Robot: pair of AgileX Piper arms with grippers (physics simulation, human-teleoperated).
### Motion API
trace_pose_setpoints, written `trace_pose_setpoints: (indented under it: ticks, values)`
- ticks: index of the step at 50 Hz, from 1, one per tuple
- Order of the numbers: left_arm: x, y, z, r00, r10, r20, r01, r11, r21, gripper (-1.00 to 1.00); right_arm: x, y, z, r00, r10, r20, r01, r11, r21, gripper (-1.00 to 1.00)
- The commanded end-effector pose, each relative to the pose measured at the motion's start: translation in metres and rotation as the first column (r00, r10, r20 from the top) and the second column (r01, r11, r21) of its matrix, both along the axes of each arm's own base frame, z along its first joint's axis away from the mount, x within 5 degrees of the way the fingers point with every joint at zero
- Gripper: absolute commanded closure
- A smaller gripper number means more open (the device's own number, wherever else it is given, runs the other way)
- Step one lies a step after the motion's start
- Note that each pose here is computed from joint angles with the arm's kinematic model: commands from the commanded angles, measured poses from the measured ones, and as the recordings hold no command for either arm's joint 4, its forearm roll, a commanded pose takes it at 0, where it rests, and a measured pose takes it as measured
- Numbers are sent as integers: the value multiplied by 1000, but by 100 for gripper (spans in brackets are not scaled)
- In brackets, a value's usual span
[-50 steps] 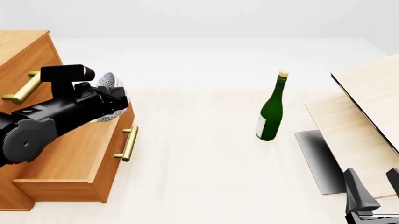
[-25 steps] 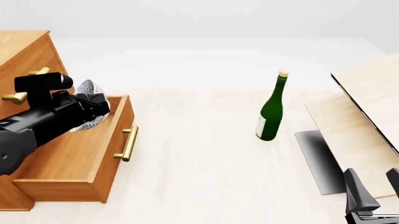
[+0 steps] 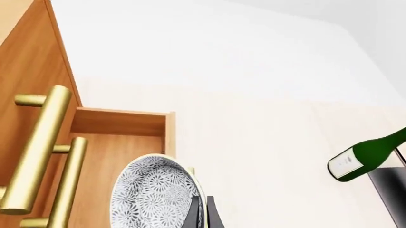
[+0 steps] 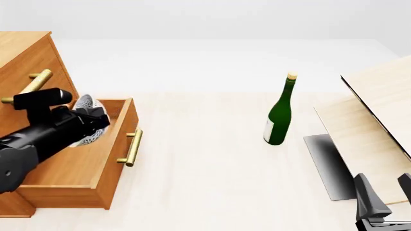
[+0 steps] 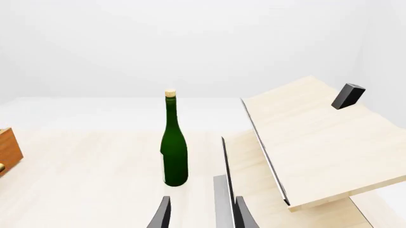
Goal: Put the bowl in the bottom drawer of the cabinet.
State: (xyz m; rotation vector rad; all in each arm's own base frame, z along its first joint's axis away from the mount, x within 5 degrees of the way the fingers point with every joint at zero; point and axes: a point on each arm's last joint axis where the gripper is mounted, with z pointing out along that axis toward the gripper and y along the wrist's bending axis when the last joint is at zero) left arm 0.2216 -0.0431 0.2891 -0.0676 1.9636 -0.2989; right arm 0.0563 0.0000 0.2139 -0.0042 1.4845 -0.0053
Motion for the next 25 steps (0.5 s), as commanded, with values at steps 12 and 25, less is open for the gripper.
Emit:
trace_pose_setpoints:
  ticks: [12, 25]
  values:
    - [2, 12, -15, 999, 51, 2, -51, 999, 12, 100, 0, 0, 0, 1000, 0, 0, 0, 1000, 0, -100]
    - [8, 15, -17, 997, 68, -35, -68, 998, 15, 100, 0, 0, 0, 1000, 0, 0, 0, 1000, 0, -100]
